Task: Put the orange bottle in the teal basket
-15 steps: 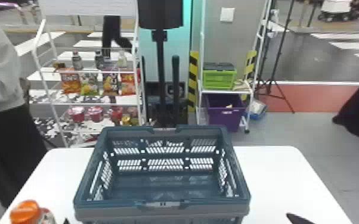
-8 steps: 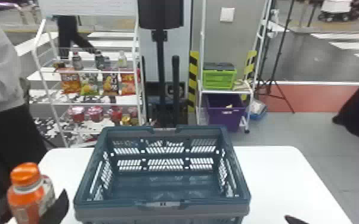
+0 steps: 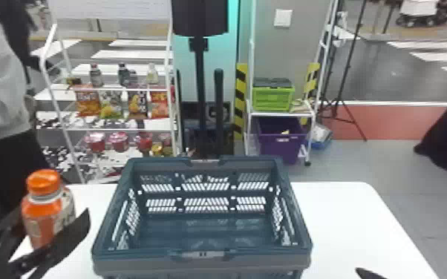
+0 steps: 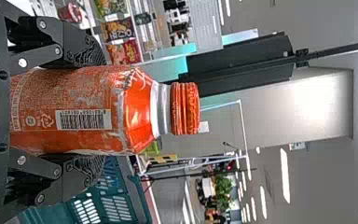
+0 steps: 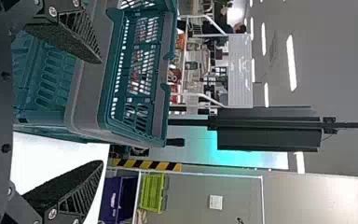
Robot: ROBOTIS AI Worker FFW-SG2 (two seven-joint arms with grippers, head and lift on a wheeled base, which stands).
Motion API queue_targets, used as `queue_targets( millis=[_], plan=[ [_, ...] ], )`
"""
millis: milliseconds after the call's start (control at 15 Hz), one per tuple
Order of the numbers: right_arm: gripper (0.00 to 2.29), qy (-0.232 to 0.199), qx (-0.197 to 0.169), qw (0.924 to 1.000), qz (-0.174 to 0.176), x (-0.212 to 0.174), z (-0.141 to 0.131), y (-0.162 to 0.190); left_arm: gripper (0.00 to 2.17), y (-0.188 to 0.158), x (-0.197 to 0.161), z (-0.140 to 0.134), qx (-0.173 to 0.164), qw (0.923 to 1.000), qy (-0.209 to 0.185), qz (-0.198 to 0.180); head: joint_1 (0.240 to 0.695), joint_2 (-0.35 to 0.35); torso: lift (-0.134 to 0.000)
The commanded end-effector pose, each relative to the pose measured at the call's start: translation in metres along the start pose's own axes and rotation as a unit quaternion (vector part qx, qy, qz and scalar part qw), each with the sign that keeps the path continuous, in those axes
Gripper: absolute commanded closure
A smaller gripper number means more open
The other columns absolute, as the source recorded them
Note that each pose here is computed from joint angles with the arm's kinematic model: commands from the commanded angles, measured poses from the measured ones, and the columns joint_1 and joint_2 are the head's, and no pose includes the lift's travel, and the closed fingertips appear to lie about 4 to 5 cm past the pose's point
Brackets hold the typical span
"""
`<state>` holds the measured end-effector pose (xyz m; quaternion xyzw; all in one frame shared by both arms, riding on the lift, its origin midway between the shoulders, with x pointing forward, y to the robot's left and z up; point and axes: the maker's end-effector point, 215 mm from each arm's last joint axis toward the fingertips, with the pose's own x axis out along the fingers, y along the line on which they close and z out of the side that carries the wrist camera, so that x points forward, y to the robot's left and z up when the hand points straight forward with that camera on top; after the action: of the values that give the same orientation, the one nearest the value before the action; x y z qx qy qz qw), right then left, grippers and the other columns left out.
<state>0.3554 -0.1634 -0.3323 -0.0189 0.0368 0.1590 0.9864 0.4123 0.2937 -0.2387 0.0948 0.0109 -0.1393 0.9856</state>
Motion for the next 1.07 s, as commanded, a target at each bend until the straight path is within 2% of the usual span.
queue_targets(
  millis=[0, 267, 467, 667, 800, 1000],
  plan=[
    [0.13, 0.001, -0.002, 1.0000, -0.001, -0.001, 0.000, -0.001, 2.14, 0.009, 0.021, 0.002, -0.008, 0.9998, 0.003, -0.019, 0.499, 0.000, 0.000],
    [0.13, 0.003, -0.013, 0.9999, -0.001, -0.003, 0.000, 0.000, 2.14, -0.007, 0.068, 0.013, -0.021, 0.9977, -0.006, -0.064, 0.499, 0.000, 0.000],
    [0.13, 0.006, -0.020, 0.9998, -0.001, -0.006, -0.001, 0.000, 2.14, -0.029, 0.107, 0.017, -0.001, 0.9940, -0.003, -0.110, 0.499, 0.000, 0.000],
    [0.13, 0.002, -0.025, 0.9997, -0.002, -0.008, 0.002, 0.000, 2.14, -0.059, 0.145, -0.003, 0.020, 0.9801, 0.046, -0.192, 0.499, 0.000, 0.000],
    [0.13, 0.004, -0.026, 0.9997, -0.003, -0.009, 0.000, -0.001, 2.14, -0.081, 0.162, -0.025, 0.044, 0.9666, 0.084, -0.238, 0.499, 0.000, 0.000],
    [0.13, 0.001, -0.027, 0.9996, -0.011, -0.013, -0.001, -0.007, 2.14, -0.102, 0.182, -0.057, 0.060, 0.9462, 0.151, -0.280, 0.499, 0.000, 0.000]
  ],
)
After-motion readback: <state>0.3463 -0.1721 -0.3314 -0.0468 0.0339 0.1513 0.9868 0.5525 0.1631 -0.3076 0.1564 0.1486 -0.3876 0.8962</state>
